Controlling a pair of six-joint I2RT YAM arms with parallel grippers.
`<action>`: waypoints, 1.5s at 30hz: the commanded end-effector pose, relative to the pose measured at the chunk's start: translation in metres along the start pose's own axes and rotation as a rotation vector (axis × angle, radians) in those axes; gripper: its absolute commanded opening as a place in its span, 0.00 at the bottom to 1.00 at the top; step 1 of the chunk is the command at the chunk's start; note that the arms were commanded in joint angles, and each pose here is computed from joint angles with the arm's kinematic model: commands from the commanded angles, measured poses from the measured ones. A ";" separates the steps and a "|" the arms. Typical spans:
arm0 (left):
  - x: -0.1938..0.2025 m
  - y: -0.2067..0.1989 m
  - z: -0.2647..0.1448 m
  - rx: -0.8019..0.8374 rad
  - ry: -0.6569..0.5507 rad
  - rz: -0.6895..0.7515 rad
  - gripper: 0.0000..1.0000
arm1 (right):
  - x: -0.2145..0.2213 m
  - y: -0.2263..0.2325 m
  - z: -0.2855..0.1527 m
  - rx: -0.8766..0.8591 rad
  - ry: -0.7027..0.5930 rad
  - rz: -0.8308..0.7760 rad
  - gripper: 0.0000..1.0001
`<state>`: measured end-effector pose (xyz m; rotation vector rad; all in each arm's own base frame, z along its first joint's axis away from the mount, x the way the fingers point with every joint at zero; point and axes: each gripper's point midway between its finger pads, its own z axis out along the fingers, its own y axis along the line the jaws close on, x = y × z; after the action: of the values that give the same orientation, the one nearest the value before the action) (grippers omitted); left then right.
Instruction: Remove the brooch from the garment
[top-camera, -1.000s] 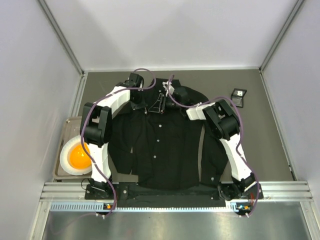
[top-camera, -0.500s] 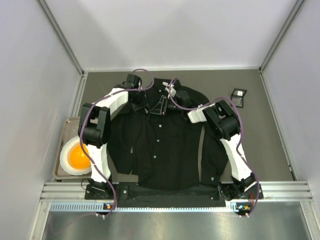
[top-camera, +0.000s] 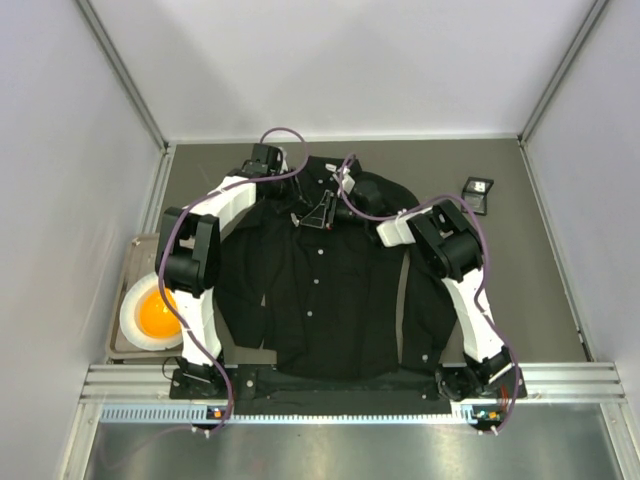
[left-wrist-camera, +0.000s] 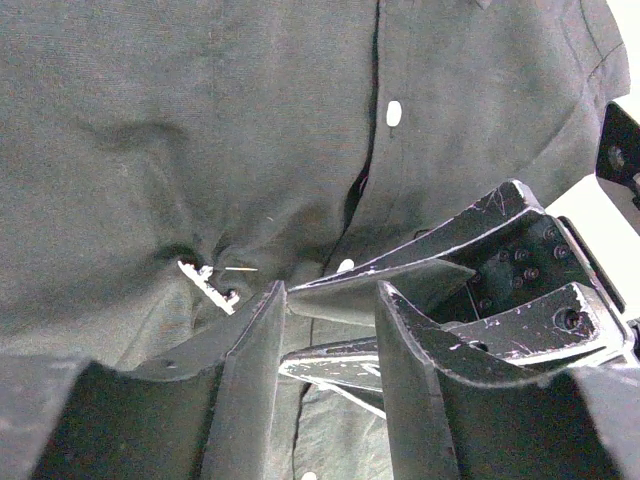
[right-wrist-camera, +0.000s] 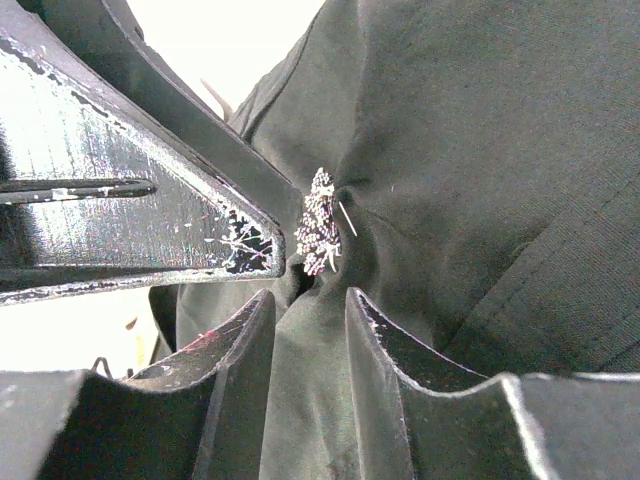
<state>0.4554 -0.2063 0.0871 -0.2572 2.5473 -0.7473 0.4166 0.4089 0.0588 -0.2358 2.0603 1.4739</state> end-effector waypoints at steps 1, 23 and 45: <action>-0.013 -0.008 0.001 0.036 -0.040 0.008 0.47 | -0.040 0.029 0.000 -0.054 -0.078 -0.105 0.34; -0.012 0.029 -0.124 -0.112 -0.347 -0.037 0.61 | -0.030 0.037 0.020 0.233 0.004 -0.403 0.40; 0.070 0.067 -0.065 -0.066 -0.122 -0.131 0.54 | -0.017 0.029 0.048 0.283 0.093 -0.438 0.31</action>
<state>0.3568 -0.1355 0.0814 -0.4796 2.4710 -0.6250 0.4355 0.4442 0.0717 -0.5624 2.1341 0.9150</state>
